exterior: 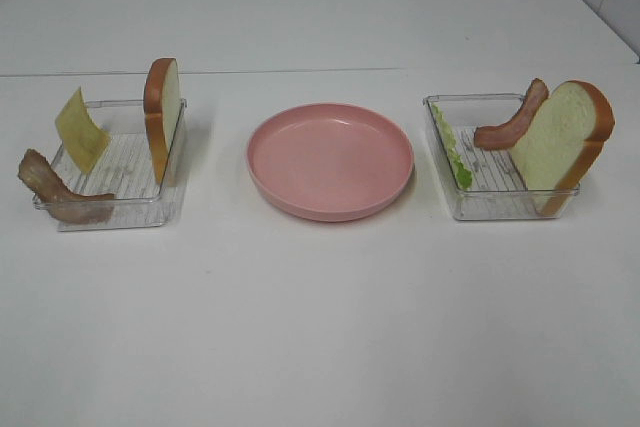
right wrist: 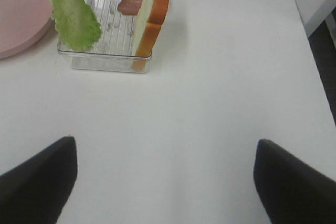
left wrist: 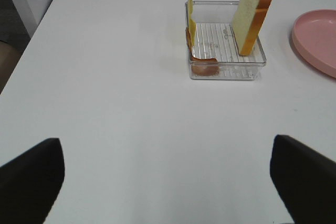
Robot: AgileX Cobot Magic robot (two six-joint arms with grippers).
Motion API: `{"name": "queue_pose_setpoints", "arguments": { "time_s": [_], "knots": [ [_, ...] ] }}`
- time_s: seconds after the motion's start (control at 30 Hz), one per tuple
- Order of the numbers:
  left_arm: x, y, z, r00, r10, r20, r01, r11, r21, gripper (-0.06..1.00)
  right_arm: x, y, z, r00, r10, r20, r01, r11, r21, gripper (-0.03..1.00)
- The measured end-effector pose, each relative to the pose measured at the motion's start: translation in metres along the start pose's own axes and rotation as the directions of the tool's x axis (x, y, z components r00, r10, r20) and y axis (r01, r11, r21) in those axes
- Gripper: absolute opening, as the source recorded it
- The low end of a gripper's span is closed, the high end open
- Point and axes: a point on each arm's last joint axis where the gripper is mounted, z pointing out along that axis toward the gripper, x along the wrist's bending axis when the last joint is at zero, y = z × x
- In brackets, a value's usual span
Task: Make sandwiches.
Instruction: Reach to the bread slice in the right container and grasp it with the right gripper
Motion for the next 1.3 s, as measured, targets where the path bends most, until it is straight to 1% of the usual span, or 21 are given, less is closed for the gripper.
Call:
{"name": "queue_pose_setpoints", "arguments": {
  "time_s": [0.07,0.1,0.17,0.2,0.23,0.3,0.37,0.43,0.47,0.57,0.6,0.67,0.73,0.83,0.87,0.93,1.0,1.1,1.2,1.27,1.3],
  "knots": [
    [0.000,0.000,0.000,1.000,0.000,0.000,0.000,1.000,0.000,0.99,0.002,0.017,0.013,1.000,-0.008,0.000,0.008,0.997,0.071,0.89],
    [0.000,0.000,0.000,1.000,0.000,0.000,0.000,1.000,0.000,0.99,0.002,0.017,0.013,1.000,-0.008,0.000,0.008,0.997,0.071,0.89],
    [0.000,0.000,0.000,1.000,0.000,0.000,0.000,1.000,0.000,0.99,0.003,0.036,0.026,1.000,-0.013,0.000,0.013,0.992,0.124,0.89],
    [0.000,0.000,0.000,1.000,0.000,0.000,0.000,1.000,0.000,0.99,0.003,0.036,0.026,1.000,-0.013,0.000,0.013,0.992,0.124,0.89],
    [0.000,0.000,0.000,1.000,0.000,0.000,0.000,1.000,0.000,0.99,0.005,0.047,0.036,1.000,-0.017,0.000,0.017,0.986,0.163,0.89],
    [0.000,0.000,0.000,1.000,0.000,0.000,0.000,1.000,0.000,0.99,0.005,0.053,0.042,1.000,-0.019,0.000,0.019,0.983,0.181,0.89],
    [0.000,0.000,0.000,1.000,0.000,0.000,0.000,1.000,0.000,0.99,0.008,0.074,0.062,1.000,-0.022,0.001,0.021,0.972,0.234,0.89],
    [0.000,0.000,0.000,1.000,0.000,0.000,0.000,1.000,0.000,0.99,0.008,0.079,0.067,1.000,-0.020,0.001,0.019,0.968,0.249,0.89],
    [0.000,0.000,0.000,1.000,0.000,0.000,0.000,1.000,0.000,0.99,0.010,0.089,0.080,1.000,-0.008,0.007,0.006,0.958,0.285,0.89],
    [0.000,0.000,0.000,1.000,0.000,0.000,0.000,1.000,0.000,0.99,0.010,0.092,0.087,1.000,-0.007,0.009,0.004,0.950,0.313,0.89],
    [0.000,0.000,0.000,1.000,0.000,0.000,0.000,1.000,0.000,0.99,0.012,0.103,0.099,1.000,-0.009,0.014,0.004,0.936,0.352,0.89],
    [0.000,0.000,0.000,1.000,0.000,0.000,0.000,1.000,0.000,0.99,0.012,0.109,0.103,1.000,-0.010,0.017,0.003,0.930,0.366,0.89],
    [0.000,0.000,0.000,1.000,0.000,0.000,0.000,1.000,0.000,0.99,0.014,0.129,0.125,0.999,-0.017,0.028,0.002,0.893,0.450,0.89],
    [0.000,0.000,0.000,1.000,0.000,0.000,0.000,1.000,0.000,0.99,0.014,0.134,0.130,0.999,-0.018,0.030,0.002,0.885,0.465,0.89],
    [0.000,0.000,0.000,1.000,0.000,0.000,0.000,1.000,0.000,0.99,0.015,0.144,0.140,0.999,-0.020,0.033,0.001,0.873,0.487,0.89],
    [0.000,0.000,0.000,1.000,0.000,0.000,0.000,1.000,0.000,0.99,0.016,0.149,0.146,0.999,-0.024,0.032,0.005,0.869,0.495,0.89],
    [0.000,0.000,0.000,1.000,0.000,0.000,0.000,1.000,0.000,0.99,0.018,0.164,0.168,0.999,-0.029,0.033,0.008,0.857,0.515,0.89],
    [0.000,0.000,0.000,1.000,0.000,0.000,0.000,1.000,0.000,0.99,0.020,0.170,0.184,0.999,-0.042,0.026,0.021,0.846,0.533,0.89],
    [0.000,0.000,0.000,1.000,0.000,0.000,0.000,1.000,0.000,0.99,0.021,0.171,0.190,0.999,-0.045,0.022,0.026,0.840,0.542,0.89],
    [0.000,0.000,0.000,1.000,0.000,0.000,0.000,1.000,0.000,0.99,0.024,0.171,0.211,0.999,-0.051,0.015,0.034,0.821,0.569,0.89],
    [0.000,0.000,0.000,1.000,0.000,0.000,0.000,1.000,0.000,0.99,0.024,0.171,0.211,0.999,-0.051,0.015,0.034,0.821,0.569,0.89]
  ]
}}
